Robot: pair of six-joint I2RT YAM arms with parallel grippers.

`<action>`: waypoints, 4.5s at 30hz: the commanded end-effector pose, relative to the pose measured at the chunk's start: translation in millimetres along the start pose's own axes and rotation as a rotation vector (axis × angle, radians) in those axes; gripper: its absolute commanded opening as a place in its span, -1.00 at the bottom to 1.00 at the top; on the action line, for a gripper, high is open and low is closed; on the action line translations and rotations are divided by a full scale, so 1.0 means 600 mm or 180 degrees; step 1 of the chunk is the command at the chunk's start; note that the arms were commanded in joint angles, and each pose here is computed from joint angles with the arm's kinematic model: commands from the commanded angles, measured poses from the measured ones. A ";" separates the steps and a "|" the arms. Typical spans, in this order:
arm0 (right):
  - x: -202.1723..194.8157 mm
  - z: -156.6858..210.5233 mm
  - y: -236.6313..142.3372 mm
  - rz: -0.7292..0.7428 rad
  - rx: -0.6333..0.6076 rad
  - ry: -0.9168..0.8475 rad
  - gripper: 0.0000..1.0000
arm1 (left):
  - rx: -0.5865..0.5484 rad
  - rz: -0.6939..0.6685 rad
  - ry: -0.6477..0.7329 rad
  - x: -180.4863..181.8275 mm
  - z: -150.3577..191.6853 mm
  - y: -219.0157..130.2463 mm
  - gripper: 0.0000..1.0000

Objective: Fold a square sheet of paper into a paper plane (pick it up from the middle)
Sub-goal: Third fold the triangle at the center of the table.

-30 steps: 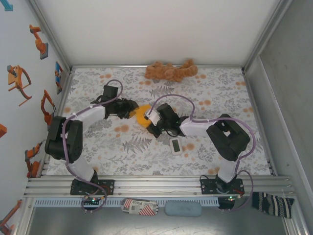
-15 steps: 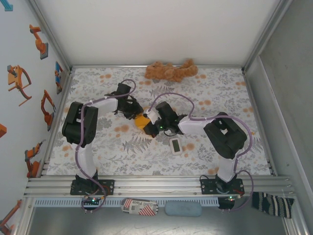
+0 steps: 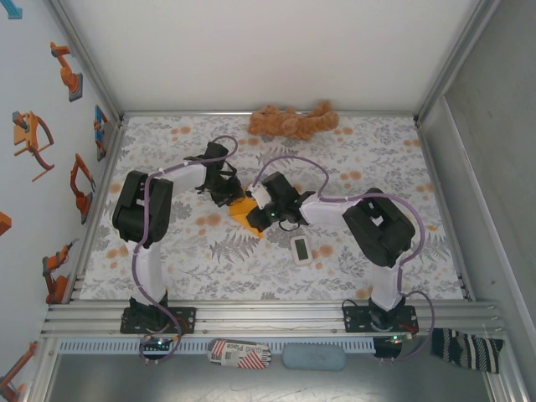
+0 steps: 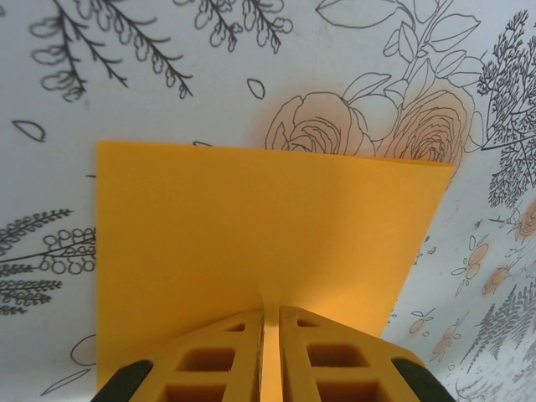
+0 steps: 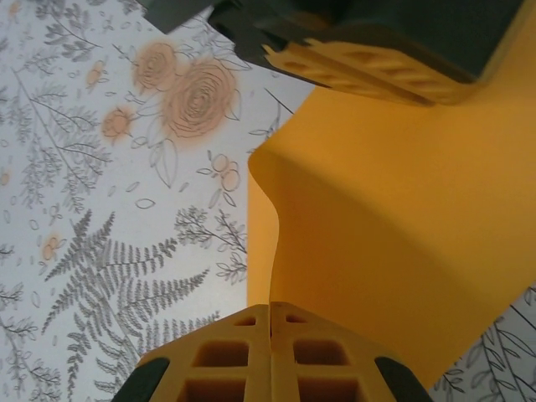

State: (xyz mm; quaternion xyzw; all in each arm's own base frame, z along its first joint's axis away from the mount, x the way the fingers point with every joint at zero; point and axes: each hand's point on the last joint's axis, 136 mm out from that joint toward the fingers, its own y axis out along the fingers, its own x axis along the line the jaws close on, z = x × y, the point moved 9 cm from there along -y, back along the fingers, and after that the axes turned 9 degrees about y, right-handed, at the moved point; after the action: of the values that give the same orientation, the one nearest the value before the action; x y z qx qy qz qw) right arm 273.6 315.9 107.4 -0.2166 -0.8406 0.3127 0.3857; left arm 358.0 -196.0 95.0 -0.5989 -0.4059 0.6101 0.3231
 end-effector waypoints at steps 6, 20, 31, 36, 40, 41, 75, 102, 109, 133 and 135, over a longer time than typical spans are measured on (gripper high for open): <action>-0.019 -0.006 0.009 0.0278 0.0001 0.0187 -1.00 | 0.0176 -0.0088 0.0035 0.011 0.009 0.015 -0.71; -0.023 -0.014 0.006 0.0411 -0.0049 0.0155 -1.00 | 0.0229 -0.0105 0.0047 0.017 0.011 0.025 -0.76; -0.029 -0.008 0.015 0.0424 0.0046 0.0167 -1.00 | 0.0237 -0.0092 0.0063 0.016 0.011 0.026 -0.76; -0.029 -0.006 0.017 0.0392 0.0078 0.0178 -1.00 | 0.0238 -0.0089 0.0061 0.015 0.011 0.026 -0.76; -0.026 -0.005 0.018 0.0321 0.0103 0.0202 -1.00 | 0.0220 -0.0068 0.0060 0.013 0.010 0.022 -0.74; -0.026 -0.005 0.017 0.0322 0.0102 0.0212 -1.00 | 0.0203 -0.0042 0.0061 0.011 0.008 0.019 -0.74; -0.032 -0.010 0.007 0.0460 0.0068 0.0366 -1.00 | 0.0158 -0.0187 -0.0087 0.037 -0.007 0.013 -0.76; -0.033 -0.008 -0.002 0.0537 0.0036 0.0332 -1.00 | 0.0296 -0.0363 -0.0104 0.055 -0.003 0.036 -0.81; -0.030 -0.008 -0.007 0.0531 0.0009 0.0310 -1.00 | 0.0328 -0.0403 -0.0109 0.059 -0.002 0.042 -0.82; -0.039 0.003 0.003 0.0577 0.0102 0.0366 -1.00 | 0.0352 -0.0414 -0.0106 0.059 -0.001 0.045 -0.82; -0.039 0.004 0.005 0.0545 0.0118 0.0373 -1.00 | 0.0357 -0.0410 -0.0106 0.059 -0.001 0.045 -0.82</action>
State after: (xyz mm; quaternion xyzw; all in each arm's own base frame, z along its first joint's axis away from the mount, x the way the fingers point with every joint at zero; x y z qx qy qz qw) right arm 287.8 307.7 95.6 -0.2963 -0.7977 0.3396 0.4007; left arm 373.2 -184.6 91.2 -0.5922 -0.4018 0.6166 0.3282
